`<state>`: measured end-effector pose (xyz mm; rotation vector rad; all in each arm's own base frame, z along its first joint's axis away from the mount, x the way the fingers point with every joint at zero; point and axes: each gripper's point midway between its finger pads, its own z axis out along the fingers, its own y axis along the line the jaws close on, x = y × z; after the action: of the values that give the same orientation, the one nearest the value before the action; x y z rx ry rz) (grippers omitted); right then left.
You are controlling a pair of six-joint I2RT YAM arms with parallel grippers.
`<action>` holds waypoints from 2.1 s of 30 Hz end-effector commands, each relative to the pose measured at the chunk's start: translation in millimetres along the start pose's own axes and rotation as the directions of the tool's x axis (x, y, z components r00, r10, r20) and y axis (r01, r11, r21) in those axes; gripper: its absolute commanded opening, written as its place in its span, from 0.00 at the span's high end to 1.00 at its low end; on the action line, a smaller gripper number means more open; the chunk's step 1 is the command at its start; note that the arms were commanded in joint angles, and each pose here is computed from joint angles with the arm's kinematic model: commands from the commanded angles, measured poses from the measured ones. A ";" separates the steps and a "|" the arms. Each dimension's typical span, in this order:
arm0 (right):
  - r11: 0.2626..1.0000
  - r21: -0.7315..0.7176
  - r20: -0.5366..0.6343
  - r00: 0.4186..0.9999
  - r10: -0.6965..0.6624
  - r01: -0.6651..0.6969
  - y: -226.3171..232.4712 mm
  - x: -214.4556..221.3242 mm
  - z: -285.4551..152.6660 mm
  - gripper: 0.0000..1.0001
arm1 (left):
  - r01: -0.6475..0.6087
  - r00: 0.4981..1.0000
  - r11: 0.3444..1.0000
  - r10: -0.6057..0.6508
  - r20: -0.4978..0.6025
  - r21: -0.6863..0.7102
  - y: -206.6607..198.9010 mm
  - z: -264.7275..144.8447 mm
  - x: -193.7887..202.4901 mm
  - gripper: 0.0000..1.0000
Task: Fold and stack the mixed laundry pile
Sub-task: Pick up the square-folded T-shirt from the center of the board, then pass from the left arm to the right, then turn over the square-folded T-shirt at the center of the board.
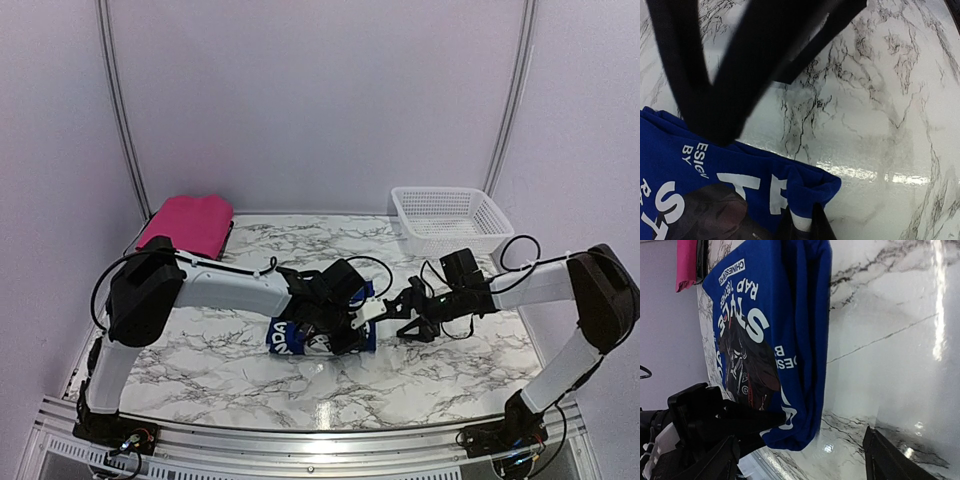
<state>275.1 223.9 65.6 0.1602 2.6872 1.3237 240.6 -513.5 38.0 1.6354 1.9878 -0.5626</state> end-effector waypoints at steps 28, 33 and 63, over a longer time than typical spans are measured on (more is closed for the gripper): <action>0.913 -0.203 -0.011 0.933 0.360 -0.355 -2.6 -32.8 78.5 0.61 | -0.052 0.989 0.998 0.046 0.142 0.044 -38.3 -61.4 -41.8 0.97; 0.926 -0.199 0.002 0.945 0.326 -0.319 2.5 -38.8 78.1 1.00 | 0.024 0.986 0.999 -0.016 0.169 -0.048 -22.3 -76.1 -45.8 0.79; 0.641 0.767 0.346 0.825 -0.447 0.026 31.1 -52.9 -273.8 1.00 | 0.661 0.747 0.648 -0.523 0.410 -0.377 95.2 -231.7 49.0 0.01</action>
<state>302.6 72.5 253.1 0.1890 2.3856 0.3973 301.8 -337.7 181.6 0.5644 2.1951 -0.4456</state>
